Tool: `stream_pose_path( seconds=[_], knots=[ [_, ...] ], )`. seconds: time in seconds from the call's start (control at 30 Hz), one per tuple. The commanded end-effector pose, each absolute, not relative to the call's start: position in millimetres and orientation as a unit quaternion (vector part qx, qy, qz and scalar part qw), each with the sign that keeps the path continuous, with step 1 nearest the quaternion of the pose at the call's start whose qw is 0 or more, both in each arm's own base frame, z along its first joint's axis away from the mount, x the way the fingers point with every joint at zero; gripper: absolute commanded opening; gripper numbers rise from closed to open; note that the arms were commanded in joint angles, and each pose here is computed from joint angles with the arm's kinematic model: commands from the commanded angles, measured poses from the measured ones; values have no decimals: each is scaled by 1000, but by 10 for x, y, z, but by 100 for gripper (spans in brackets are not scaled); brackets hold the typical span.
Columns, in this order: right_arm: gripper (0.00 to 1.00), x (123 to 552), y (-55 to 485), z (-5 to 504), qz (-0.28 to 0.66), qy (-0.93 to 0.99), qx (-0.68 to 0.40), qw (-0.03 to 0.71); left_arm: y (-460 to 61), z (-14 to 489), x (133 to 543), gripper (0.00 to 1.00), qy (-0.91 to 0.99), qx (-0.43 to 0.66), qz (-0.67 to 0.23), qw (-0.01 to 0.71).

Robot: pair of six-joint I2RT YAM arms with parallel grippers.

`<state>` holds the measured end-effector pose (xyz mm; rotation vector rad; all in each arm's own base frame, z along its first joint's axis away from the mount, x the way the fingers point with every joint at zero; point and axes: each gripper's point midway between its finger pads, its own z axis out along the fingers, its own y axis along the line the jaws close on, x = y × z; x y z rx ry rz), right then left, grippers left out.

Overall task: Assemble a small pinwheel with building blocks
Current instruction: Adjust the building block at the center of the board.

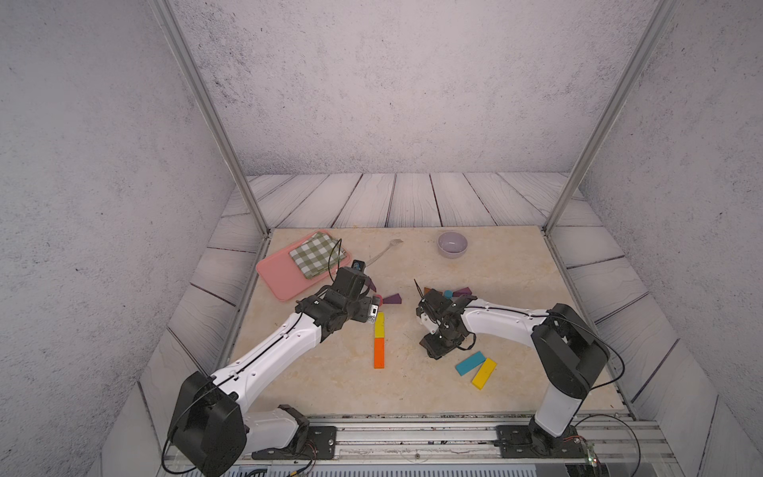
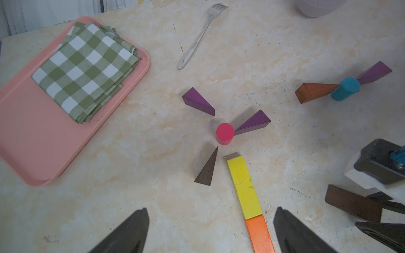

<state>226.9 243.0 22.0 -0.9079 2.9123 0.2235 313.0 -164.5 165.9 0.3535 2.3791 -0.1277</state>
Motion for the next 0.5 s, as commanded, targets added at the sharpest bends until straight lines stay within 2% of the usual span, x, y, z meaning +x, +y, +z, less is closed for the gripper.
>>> stream_pose_path(
  seconds=[0.0,0.1,0.27,0.47],
  knots=[
    [38,2329,2420,260,61,949,-305,54,-1642,1711,3113,96,918,134,-61,368],
    [30,2369,2498,346,79,944,-310,74,-1696,1735,3089,96,917,132,-80,367],
    [26,2440,2611,505,120,951,-272,89,-1697,1768,3082,96,916,124,-87,371],
    [26,2557,3096,820,344,931,-90,81,-1755,1833,3096,96,911,98,-118,383]
  ],
)
